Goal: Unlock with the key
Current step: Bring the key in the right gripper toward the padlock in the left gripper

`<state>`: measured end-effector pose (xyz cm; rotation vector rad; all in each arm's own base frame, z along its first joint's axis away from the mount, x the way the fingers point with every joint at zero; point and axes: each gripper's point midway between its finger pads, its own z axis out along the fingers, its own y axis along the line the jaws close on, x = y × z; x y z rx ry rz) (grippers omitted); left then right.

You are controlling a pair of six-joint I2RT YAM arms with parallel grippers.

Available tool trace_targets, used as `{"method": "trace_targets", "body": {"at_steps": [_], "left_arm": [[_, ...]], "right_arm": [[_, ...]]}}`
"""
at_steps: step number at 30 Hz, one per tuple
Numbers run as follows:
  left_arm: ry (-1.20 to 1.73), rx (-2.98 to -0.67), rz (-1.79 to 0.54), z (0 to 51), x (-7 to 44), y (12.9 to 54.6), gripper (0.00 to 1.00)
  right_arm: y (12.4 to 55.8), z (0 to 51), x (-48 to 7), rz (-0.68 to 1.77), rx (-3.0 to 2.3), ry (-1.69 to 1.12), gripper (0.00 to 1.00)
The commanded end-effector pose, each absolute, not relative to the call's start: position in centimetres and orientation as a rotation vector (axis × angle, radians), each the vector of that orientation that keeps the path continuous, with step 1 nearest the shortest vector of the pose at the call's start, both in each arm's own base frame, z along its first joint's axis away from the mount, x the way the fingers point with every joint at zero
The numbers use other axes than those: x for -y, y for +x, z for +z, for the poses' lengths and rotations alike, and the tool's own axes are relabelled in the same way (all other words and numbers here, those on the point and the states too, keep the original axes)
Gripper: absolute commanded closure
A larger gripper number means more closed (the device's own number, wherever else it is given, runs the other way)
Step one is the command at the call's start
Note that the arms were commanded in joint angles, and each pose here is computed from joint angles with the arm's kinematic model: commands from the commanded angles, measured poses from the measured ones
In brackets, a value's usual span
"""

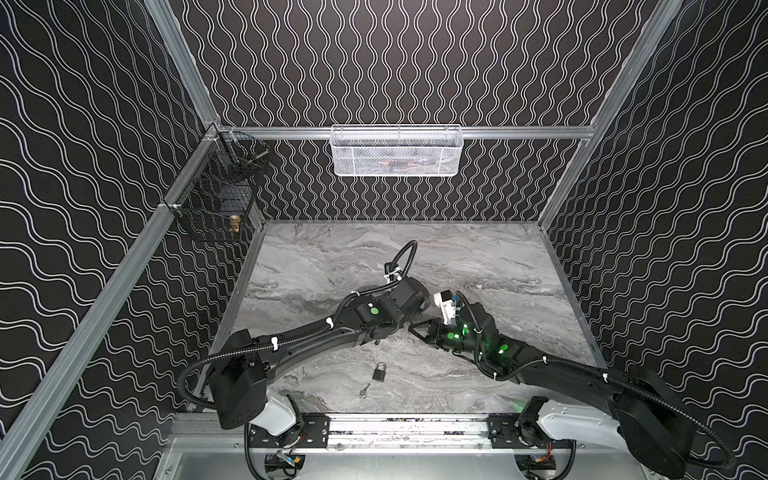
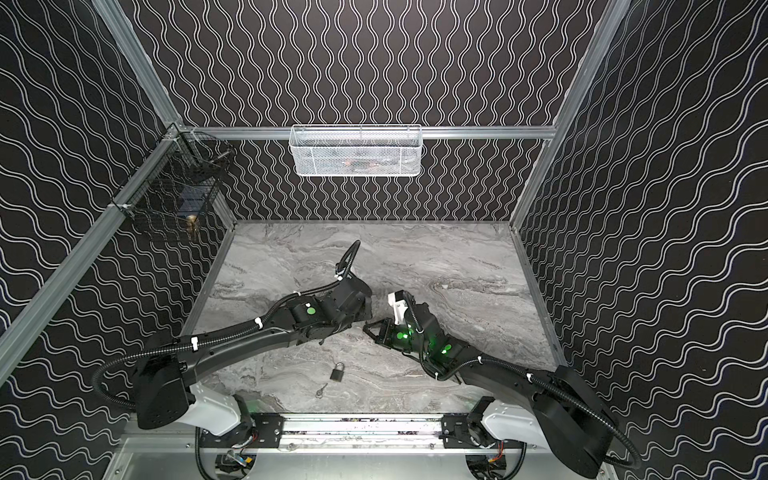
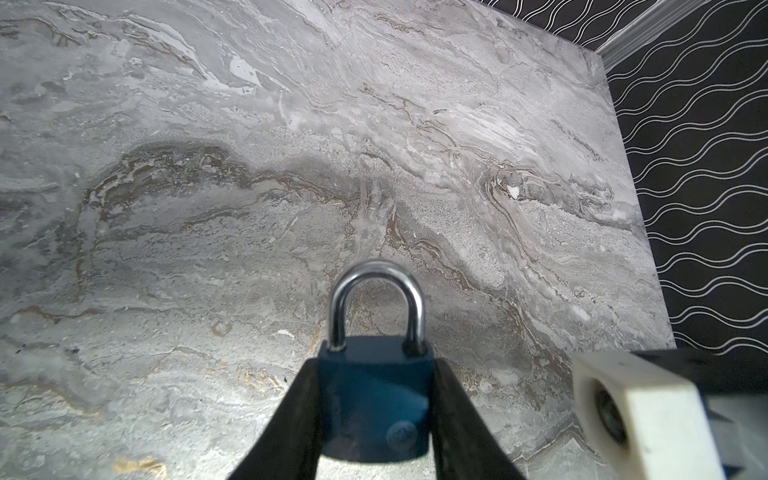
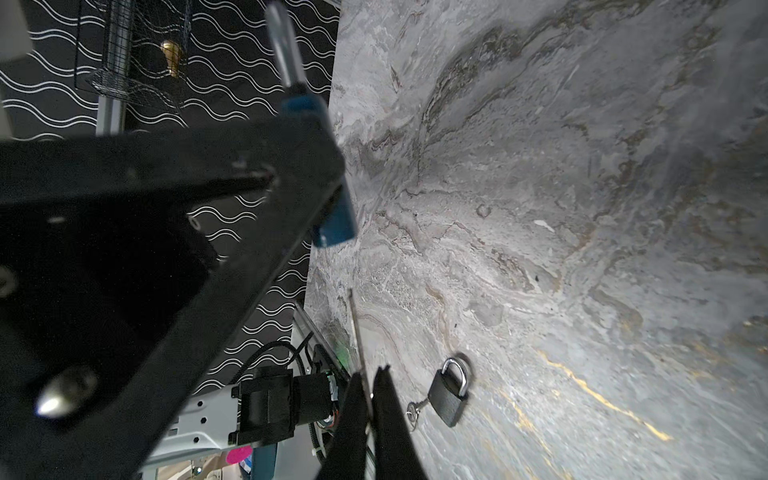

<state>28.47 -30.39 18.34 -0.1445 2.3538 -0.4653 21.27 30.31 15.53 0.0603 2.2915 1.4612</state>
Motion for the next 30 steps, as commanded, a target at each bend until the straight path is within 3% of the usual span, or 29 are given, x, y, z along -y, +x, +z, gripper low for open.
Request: {"method": "trace_targets", "body": {"at_steps": [1,30], "left_arm": [[-0.187,-2.317,-0.465,19.0,30.0,28.9,0.88],[-0.174,-2.336,-0.487,18.6,30.4,28.7,0.92]], "right_arm": [[22.1,17.2,-31.0,1.504,-2.213,0.071,1.00],[23.3,16.8,-31.0,1.477,-2.212,0.167,1.00]]}}
